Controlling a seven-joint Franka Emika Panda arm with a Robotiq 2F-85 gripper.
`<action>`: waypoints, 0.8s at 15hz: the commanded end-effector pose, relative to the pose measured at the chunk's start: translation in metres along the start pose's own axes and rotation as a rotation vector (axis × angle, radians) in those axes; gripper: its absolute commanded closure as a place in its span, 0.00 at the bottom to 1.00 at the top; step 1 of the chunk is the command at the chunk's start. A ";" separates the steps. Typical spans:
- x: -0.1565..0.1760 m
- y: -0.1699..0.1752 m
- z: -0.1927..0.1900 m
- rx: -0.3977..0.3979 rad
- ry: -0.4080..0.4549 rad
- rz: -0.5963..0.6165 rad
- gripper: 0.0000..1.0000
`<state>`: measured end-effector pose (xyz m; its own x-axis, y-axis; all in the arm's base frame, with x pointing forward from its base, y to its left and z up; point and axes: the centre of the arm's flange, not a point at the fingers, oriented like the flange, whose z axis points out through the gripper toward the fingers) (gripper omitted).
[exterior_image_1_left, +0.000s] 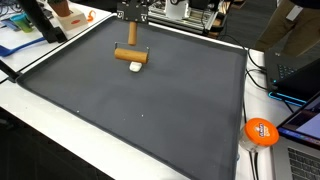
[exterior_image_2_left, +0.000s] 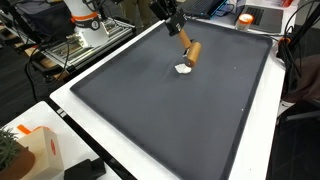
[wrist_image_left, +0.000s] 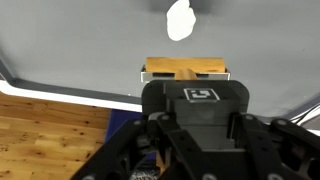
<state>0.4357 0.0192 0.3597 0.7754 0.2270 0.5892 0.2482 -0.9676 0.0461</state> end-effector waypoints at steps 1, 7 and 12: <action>-0.001 0.000 0.000 0.000 -0.001 0.001 0.78; 0.050 0.025 -0.072 -0.022 -0.175 0.006 0.78; 0.097 0.007 -0.128 -0.060 -0.274 0.079 0.78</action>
<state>0.4407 -0.0029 0.4501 0.9009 0.2096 0.3800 0.1957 -0.9778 0.0755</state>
